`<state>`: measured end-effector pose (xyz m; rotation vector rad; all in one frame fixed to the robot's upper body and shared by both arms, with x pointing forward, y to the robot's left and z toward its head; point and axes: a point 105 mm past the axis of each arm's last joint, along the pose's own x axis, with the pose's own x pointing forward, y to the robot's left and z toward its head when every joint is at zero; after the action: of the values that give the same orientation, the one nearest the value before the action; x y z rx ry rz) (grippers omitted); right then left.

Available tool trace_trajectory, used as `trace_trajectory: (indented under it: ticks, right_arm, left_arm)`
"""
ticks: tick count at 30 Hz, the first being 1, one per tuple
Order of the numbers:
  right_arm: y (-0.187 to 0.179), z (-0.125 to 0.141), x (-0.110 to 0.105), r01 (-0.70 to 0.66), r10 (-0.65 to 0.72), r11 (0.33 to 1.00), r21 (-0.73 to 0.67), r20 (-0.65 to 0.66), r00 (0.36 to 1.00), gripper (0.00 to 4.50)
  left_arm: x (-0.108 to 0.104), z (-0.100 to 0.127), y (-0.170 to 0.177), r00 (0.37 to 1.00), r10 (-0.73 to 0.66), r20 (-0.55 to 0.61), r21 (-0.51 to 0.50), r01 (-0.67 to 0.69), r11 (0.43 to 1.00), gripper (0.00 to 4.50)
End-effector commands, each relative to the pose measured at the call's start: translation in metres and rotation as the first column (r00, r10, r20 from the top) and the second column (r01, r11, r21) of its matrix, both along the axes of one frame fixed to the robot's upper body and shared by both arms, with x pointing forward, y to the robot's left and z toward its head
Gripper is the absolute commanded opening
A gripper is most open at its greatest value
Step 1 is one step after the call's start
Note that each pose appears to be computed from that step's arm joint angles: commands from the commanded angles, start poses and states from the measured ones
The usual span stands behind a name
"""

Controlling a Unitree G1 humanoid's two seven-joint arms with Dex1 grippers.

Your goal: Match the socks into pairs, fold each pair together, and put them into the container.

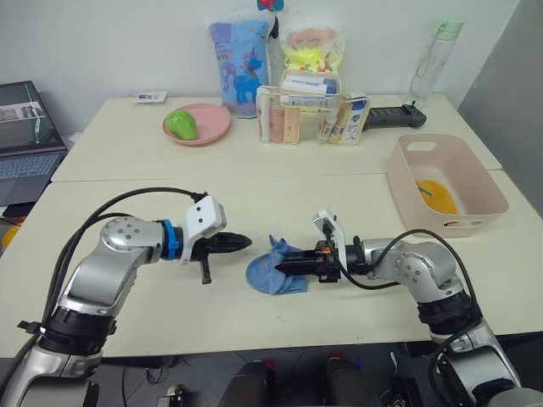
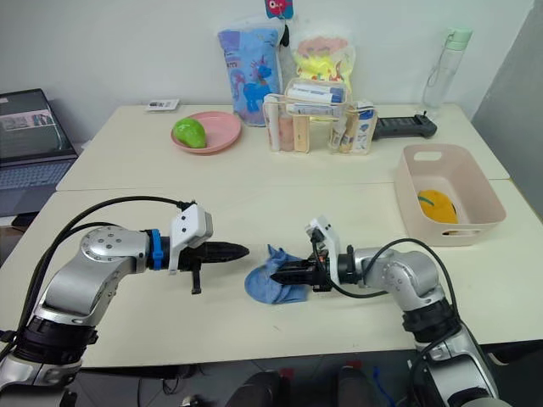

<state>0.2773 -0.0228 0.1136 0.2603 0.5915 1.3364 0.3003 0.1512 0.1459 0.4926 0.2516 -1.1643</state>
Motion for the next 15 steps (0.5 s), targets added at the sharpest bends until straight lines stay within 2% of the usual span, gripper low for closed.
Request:
trace_trajectory:
  ticks: [1,2,5,8,11,15]
  right_arm:
    - [-0.001,0.020,-0.002,-0.032,0.031,0.998,0.061,0.027,0.999,2.88]
    - [-0.005,0.027,-0.003,-0.035,0.033,0.996,0.078,0.026,0.999,3.22]
    - [-0.014,0.040,-0.008,-0.049,0.047,0.993,0.107,0.015,0.999,3.22]
    - [-0.028,0.037,-0.001,0.020,-0.022,0.998,0.065,0.031,0.999,3.22]
    - [-0.046,0.024,0.011,0.137,-0.136,0.990,-0.033,0.040,0.990,3.22]
    - [-0.049,0.018,0.012,0.170,-0.168,0.984,-0.047,0.039,0.985,3.22]
  left_arm:
    - [0.003,0.019,-0.003,0.999,-0.009,0.052,-0.033,0.010,0.999,0.00]
    - [0.002,0.023,-0.010,0.998,-0.026,0.062,-0.048,0.029,0.998,0.00]
    - [0.000,0.025,-0.022,0.995,-0.060,0.079,-0.059,0.065,0.996,0.00]
    - [-0.006,0.018,-0.033,0.994,-0.091,0.055,-0.077,0.095,0.993,0.00]
    - [-0.020,-0.020,-0.029,0.992,-0.126,0.004,0.055,0.125,0.991,0.00]
    - [-0.014,-0.042,-0.018,0.995,-0.085,0.056,0.155,0.076,0.985,0.00]
